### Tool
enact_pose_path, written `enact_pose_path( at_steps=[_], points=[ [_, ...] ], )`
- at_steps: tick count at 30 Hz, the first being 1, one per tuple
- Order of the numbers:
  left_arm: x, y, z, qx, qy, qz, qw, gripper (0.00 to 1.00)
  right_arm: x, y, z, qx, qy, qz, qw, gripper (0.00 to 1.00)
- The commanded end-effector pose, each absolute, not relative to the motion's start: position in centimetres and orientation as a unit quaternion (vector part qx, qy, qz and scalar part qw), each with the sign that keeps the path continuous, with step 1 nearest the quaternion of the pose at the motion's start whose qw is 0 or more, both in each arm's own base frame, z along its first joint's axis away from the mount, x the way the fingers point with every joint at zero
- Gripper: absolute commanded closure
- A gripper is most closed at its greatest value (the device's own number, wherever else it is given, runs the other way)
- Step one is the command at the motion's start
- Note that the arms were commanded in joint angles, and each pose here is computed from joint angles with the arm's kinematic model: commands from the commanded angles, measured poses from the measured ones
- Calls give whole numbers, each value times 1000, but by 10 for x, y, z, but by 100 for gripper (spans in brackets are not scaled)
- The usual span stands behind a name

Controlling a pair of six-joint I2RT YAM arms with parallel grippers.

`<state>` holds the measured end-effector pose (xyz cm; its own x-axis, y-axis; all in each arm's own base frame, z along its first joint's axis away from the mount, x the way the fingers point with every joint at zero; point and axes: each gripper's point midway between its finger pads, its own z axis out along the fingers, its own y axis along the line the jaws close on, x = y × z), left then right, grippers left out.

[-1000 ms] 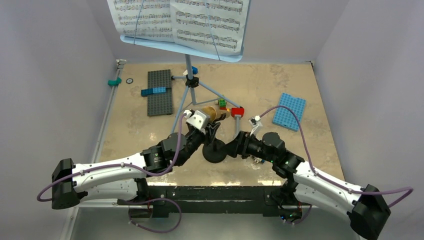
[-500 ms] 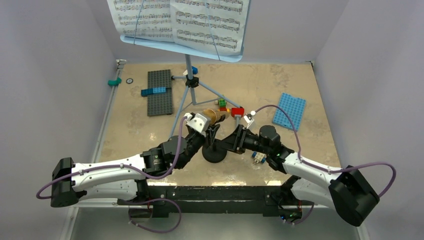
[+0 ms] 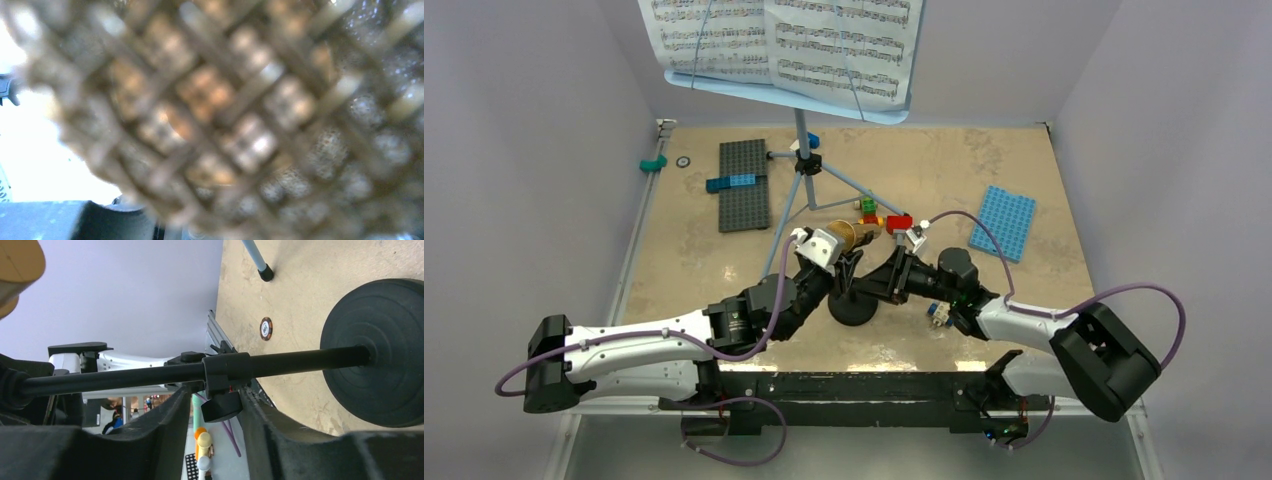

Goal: Pack up the instrument practice props

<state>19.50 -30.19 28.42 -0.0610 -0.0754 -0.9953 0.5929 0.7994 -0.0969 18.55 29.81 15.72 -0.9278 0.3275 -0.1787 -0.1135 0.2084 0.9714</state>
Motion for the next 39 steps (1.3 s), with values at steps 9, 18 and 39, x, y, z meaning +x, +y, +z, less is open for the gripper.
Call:
enact_pose_path(
  at_steps=[9,18,39],
  points=[
    [183,-304,248,224,709,-242,623,100,187,301,177,11,740,636,216,100],
    [184,-309,234,232,720,-230,612,100,198,277,165,-123,791,481,358,100],
    [181,-321,202,245,748,-221,576,100,157,279,139,-398,719,43,568,100]
  ],
)
